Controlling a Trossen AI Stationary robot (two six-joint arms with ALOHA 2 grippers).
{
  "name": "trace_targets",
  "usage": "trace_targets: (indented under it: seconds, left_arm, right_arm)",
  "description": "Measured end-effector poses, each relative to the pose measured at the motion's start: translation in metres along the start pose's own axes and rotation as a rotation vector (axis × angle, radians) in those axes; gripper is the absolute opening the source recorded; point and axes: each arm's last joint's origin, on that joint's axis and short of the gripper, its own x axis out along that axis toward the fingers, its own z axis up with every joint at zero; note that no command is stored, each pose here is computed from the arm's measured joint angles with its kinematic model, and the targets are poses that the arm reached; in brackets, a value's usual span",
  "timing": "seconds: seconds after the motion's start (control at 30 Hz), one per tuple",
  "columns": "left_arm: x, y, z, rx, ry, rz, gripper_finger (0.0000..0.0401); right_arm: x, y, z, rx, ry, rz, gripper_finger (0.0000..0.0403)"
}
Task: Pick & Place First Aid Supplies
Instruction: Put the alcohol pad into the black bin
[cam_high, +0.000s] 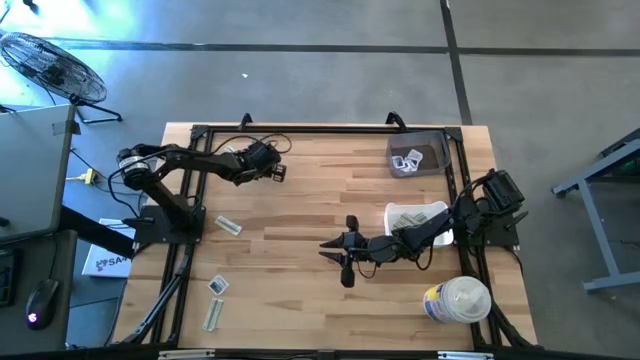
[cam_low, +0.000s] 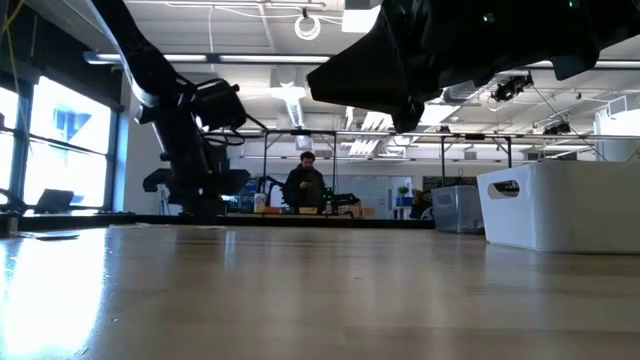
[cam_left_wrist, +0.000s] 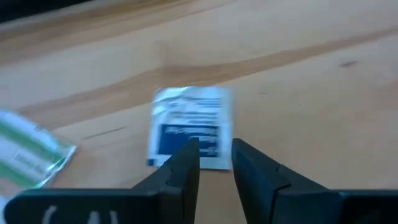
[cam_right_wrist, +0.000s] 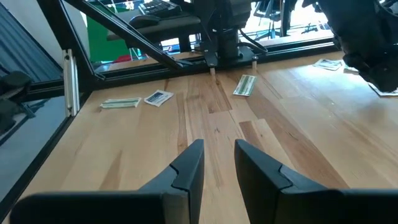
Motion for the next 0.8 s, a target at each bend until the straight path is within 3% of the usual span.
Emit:
trace_targets:
  seconds: [0.27, 0.8]
  left_arm:
    - [-0.007, -0.012, -0.007, 0.043, -0.056, 0.013, 0.0097]
    - [0.017, -0.015, -0.019, 0.047, -0.044, 0.080, 0.0095]
  right_arm:
    - [0.000, 0.000, 0.000, -0.001, 0.002, -0.001, 0.0083]
    - [0.000, 0.000, -0.001, 0.000, 0.006, -0.002, 0.0083]
